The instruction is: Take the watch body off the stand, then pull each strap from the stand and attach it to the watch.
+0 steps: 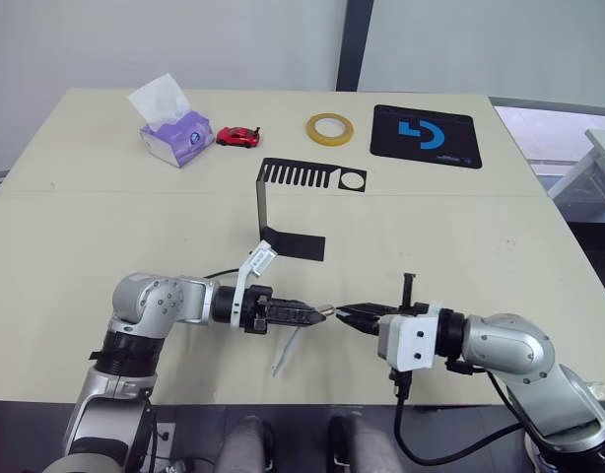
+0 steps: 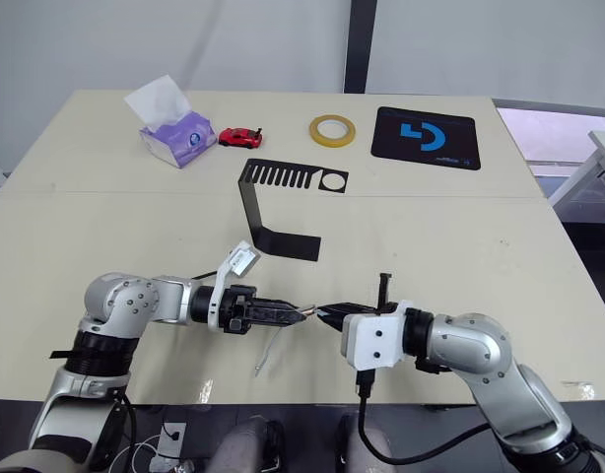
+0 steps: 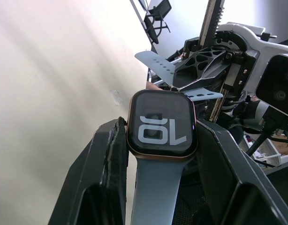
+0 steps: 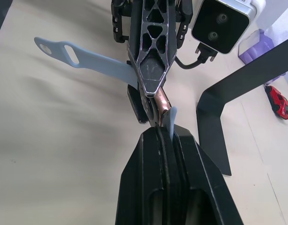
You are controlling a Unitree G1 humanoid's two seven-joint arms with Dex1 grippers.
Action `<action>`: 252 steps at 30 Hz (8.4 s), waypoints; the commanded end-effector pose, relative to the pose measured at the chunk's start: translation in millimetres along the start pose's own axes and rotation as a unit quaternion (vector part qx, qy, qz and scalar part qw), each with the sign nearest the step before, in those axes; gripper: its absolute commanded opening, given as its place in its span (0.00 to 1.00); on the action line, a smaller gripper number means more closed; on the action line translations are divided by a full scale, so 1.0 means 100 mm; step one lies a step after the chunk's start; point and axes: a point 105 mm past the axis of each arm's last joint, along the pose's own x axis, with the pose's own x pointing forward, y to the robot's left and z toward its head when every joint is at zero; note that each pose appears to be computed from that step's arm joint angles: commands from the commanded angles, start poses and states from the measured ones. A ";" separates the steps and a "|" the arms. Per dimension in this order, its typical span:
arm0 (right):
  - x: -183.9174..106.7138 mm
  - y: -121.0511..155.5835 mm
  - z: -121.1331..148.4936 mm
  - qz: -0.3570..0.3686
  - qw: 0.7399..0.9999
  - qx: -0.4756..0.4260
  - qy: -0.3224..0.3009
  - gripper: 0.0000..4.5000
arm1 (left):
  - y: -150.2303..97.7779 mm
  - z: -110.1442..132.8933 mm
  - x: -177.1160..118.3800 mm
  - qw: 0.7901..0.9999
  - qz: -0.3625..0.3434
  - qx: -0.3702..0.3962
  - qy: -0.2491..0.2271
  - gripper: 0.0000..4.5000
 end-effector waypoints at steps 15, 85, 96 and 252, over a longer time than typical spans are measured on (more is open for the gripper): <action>0.11 0.03 0.13 0.011 1.000 -0.018 -0.023 0.00 | -0.25 0.03 0.18 0.998 -0.059 0.032 0.012 0.38; 0.14 0.02 0.12 0.004 0.999 -0.030 -0.017 0.00 | -0.16 0.01 0.16 0.999 -0.031 0.025 0.008 0.38; 0.13 0.01 0.15 0.001 0.999 -0.033 -0.020 0.00 | -0.09 -0.01 0.12 1.000 -0.015 0.018 0.010 0.38; 0.22 0.00 0.04 0.028 1.000 -0.010 0.004 0.00 | -0.18 0.03 0.27 0.999 -0.032 0.027 0.007 0.38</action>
